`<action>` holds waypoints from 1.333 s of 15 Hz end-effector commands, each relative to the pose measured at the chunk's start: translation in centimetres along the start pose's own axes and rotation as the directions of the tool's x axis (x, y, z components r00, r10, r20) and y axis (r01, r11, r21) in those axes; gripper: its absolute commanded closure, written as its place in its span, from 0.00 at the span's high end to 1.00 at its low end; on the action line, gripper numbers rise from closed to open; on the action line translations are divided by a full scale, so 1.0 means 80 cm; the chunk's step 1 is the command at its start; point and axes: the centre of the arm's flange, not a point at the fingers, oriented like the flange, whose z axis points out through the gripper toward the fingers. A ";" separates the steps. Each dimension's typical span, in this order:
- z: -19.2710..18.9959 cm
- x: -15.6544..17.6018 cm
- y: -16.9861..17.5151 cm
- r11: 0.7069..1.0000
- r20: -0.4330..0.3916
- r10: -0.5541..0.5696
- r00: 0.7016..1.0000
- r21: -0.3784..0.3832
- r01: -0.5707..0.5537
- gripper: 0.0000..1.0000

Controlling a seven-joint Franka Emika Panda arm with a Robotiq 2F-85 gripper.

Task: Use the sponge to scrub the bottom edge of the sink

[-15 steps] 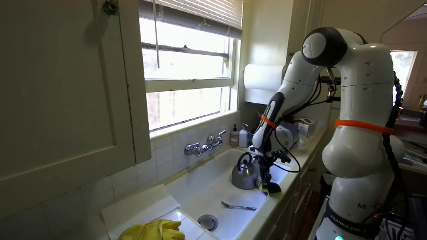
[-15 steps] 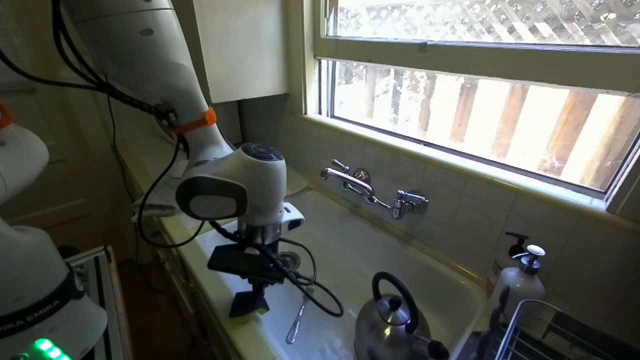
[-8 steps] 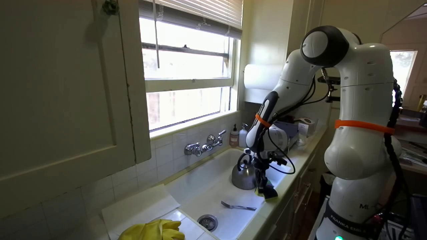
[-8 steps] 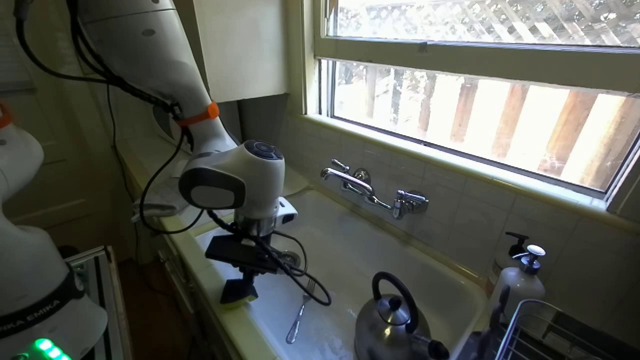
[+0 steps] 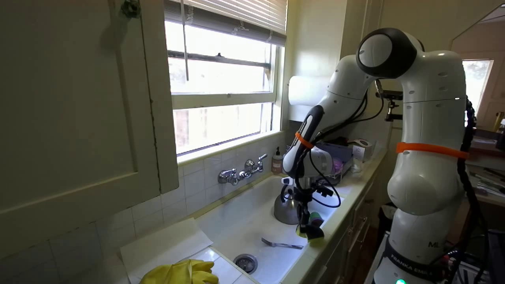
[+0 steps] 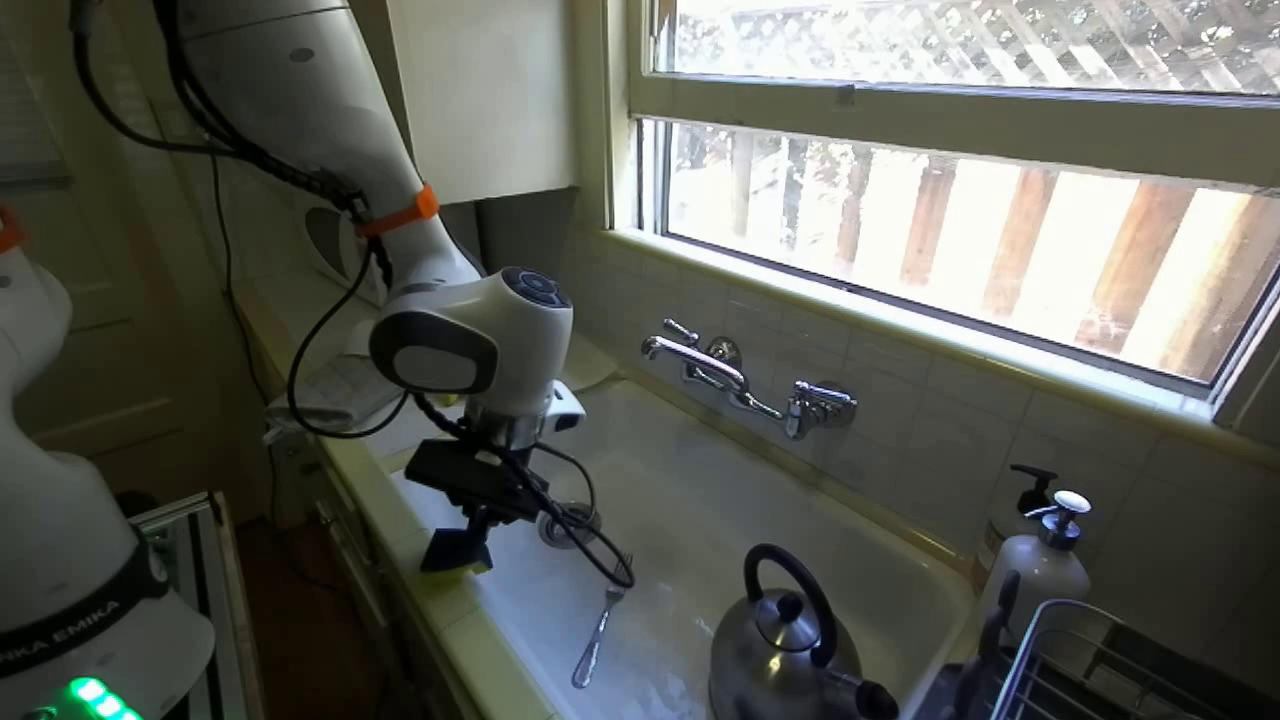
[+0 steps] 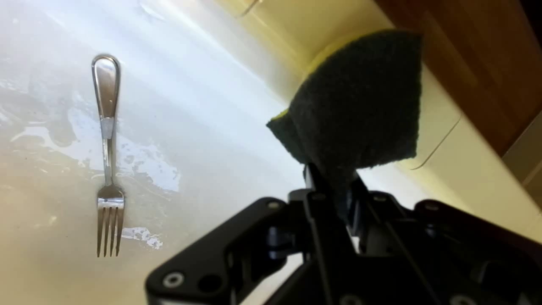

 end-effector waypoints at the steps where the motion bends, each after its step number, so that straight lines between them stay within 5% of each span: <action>1: -0.010 0.026 -0.013 0.999 0.011 0.032 0.999 0.018 -0.032 0.03; 8: -0.016 0.037 -0.018 0.998 -0.005 0.063 0.998 -0.003 -0.063 0.03; 9: -0.008 0.038 -0.016 1.000 0.006 0.025 1.000 -0.013 -0.025 0.14; 13: -0.010 0.036 -0.013 0.999 0.003 0.041 0.999 -0.015 -0.041 0.14; 14: -0.010 0.036 -0.013 0.999 0.003 0.042 0.999 -0.015 -0.042 0.03; 20: 0.017 0.037 -0.062 0.999 0.114 0.006 0.993 -0.047 -0.001 0.03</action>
